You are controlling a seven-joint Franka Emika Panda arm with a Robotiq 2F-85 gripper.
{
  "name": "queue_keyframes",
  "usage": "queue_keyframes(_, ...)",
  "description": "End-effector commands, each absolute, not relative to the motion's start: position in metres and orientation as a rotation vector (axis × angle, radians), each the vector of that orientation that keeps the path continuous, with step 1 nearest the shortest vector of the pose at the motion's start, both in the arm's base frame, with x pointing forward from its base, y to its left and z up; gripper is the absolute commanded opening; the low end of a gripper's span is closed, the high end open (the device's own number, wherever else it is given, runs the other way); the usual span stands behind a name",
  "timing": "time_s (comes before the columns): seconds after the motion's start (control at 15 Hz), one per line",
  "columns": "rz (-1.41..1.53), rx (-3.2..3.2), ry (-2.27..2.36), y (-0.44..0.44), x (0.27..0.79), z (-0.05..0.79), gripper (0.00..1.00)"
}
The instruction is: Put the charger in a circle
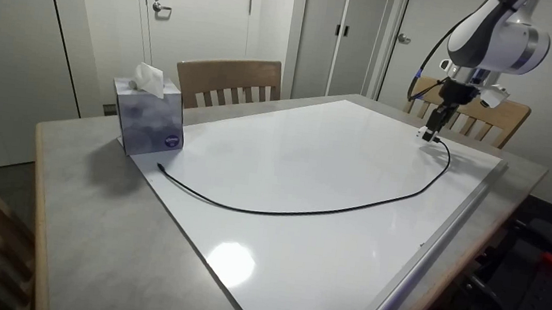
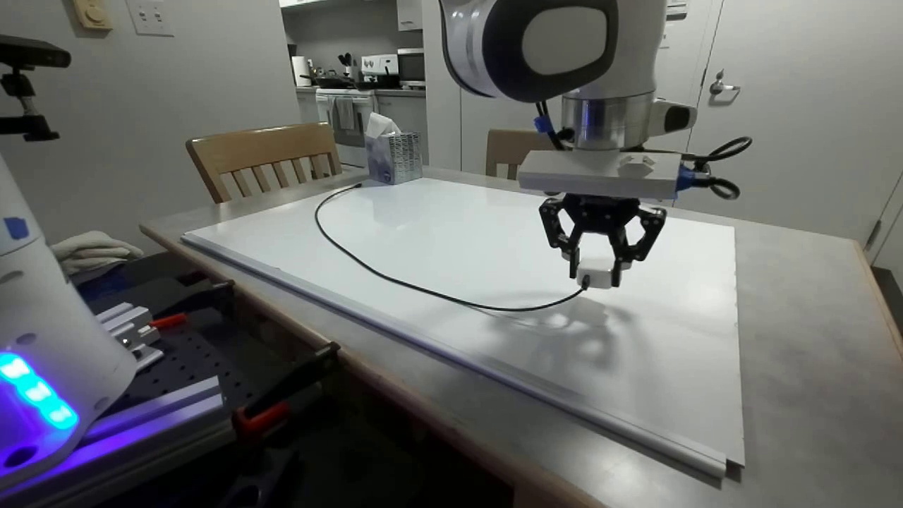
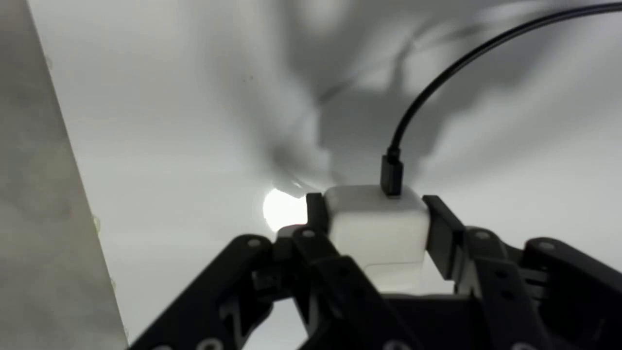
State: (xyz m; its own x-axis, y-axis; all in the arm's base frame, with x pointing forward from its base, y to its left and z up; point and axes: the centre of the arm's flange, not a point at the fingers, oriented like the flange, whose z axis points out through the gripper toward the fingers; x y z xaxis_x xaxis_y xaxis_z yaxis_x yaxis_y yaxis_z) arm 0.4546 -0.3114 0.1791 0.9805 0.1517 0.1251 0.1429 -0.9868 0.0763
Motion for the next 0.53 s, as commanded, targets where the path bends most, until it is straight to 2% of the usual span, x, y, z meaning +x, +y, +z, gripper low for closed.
queue_keyframes(0.0, 0.146, 3.002, 0.522, -0.330, 0.491, 0.196, 0.26)
queue_keyframes(0.27, 0.154, 2.913, 0.825, -0.331, 0.543, 0.209, 0.26)
queue_keyframes(0.47, 0.197, 2.819, 1.049, -0.331, 0.561, 0.201, 0.26)
